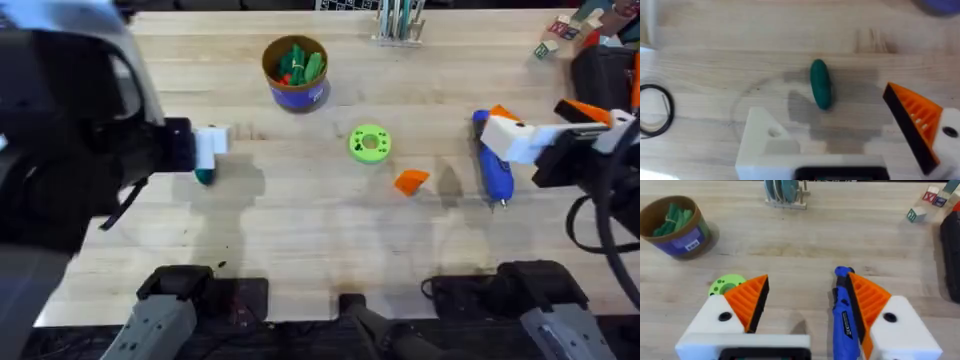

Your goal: Pick up the gripper from the table and insert it into the empty holder that is missing its gripper. Then pick up a screw, insert it into the mounting hole, and use the screwdriver to tighten it. Finally, clean up the table by picking up the vegetable and placing it into the bucket.

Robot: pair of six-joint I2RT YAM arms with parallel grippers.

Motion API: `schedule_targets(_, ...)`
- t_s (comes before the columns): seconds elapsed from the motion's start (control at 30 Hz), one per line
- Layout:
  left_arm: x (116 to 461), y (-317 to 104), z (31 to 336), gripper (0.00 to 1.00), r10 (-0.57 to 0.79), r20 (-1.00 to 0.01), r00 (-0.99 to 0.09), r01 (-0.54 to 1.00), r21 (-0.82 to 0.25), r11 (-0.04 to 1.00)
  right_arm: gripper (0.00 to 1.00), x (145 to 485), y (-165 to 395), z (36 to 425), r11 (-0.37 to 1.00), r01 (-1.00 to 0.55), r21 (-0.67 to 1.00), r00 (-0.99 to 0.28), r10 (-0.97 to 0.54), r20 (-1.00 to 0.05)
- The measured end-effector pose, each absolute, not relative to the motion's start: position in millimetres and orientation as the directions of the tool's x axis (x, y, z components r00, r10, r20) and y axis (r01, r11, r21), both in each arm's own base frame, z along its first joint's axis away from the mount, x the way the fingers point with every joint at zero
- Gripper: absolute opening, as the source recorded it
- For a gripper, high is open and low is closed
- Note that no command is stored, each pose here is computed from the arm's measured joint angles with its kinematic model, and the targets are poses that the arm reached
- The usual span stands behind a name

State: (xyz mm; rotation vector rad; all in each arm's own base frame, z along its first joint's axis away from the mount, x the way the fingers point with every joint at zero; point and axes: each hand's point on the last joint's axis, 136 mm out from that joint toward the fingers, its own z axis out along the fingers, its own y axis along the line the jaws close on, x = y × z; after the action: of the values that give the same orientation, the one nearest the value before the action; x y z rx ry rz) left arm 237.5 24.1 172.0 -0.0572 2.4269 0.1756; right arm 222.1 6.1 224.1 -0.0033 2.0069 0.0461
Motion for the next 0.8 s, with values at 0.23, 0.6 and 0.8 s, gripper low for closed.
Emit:
schedule_targets(0.23,244.5,13.2,139.3,0.978,0.015,-0.536,-0.844,-0.03,0.075,0.997,0.934,222.7,6.1,219.8,0.999,-0.023,0.032,-0.442,0.018,-0.897)
schedule_targets(0.6,250.4,-29.4,168.5,0.973,0.154,-0.611,-0.776,0.176,0.025,0.984,0.934,222.7,6.0,219.8,0.999,-0.022,0.032,-0.442,0.019,-0.897)
schedule_targets(0.8,242.6,-116.9,239.2,0.987,0.277,-0.817,-0.505,0.524,-0.036,0.851,0.934,222.7,6.1,219.8,0.999,-0.023,0.032,-0.442,0.018,-0.897)
